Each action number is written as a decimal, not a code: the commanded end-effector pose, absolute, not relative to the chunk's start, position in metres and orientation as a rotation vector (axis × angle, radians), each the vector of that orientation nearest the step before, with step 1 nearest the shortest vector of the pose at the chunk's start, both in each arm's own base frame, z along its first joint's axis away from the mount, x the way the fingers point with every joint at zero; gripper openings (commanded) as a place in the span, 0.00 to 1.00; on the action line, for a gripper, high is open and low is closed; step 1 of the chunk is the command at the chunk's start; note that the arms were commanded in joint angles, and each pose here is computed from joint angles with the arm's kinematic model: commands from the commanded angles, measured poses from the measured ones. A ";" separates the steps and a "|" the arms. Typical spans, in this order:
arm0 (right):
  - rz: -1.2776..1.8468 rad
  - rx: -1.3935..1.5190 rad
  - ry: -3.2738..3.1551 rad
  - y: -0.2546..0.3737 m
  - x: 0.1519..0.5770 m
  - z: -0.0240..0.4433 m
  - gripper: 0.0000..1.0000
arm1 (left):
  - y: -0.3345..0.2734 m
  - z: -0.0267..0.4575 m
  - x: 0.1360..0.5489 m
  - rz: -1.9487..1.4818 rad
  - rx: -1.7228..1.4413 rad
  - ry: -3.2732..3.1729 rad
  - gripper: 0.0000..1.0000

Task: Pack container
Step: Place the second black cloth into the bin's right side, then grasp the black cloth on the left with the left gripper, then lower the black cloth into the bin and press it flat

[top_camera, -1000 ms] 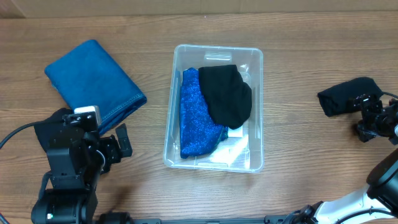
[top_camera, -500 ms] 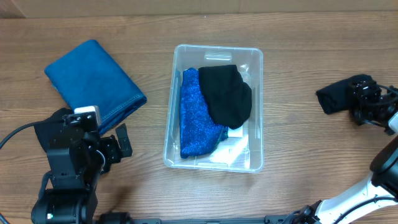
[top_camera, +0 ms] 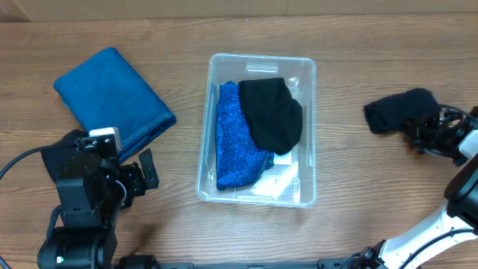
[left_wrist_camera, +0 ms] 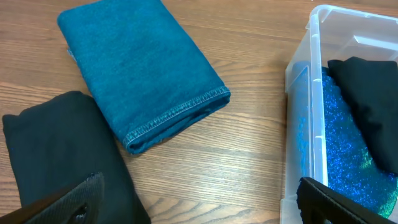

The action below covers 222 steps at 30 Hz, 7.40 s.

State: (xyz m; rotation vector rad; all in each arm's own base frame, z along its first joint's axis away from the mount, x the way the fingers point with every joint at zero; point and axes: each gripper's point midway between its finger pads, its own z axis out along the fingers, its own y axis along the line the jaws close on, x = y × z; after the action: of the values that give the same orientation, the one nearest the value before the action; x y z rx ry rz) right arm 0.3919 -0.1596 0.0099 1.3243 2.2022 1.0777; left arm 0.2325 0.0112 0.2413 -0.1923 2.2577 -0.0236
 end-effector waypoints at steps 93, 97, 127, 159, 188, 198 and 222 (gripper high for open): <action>0.198 0.258 2.563 0.021 0.337 0.284 0.55 | 0.153 0.184 0.151 0.153 -1.510 2.178 1.00; 0.198 0.258 2.565 0.021 0.337 0.284 0.56 | 0.183 0.141 0.146 -0.025 -1.682 2.255 1.00; 0.187 0.240 2.603 0.021 0.345 0.271 0.56 | 0.178 0.005 0.248 -0.885 -1.238 2.420 0.31; 0.104 0.408 2.598 -0.010 0.341 0.268 0.54 | -0.109 0.331 0.295 -1.198 -0.191 2.179 0.04; 0.113 0.405 2.601 -0.008 0.340 0.268 0.54 | -0.299 0.120 0.320 -1.165 -0.273 2.829 0.12; 0.113 0.406 2.603 -0.008 0.340 0.268 0.54 | -0.320 0.124 0.299 -1.242 -0.286 2.881 0.61; 0.112 0.405 2.602 -0.008 0.342 0.267 0.54 | -0.271 0.220 0.342 -0.509 0.218 2.526 0.04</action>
State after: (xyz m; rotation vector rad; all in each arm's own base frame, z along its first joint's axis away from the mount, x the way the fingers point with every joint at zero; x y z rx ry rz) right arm 0.3402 -0.0083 0.2690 0.4000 2.6003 0.1101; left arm 0.3394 -0.2693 0.2089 0.0664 2.6171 -0.6906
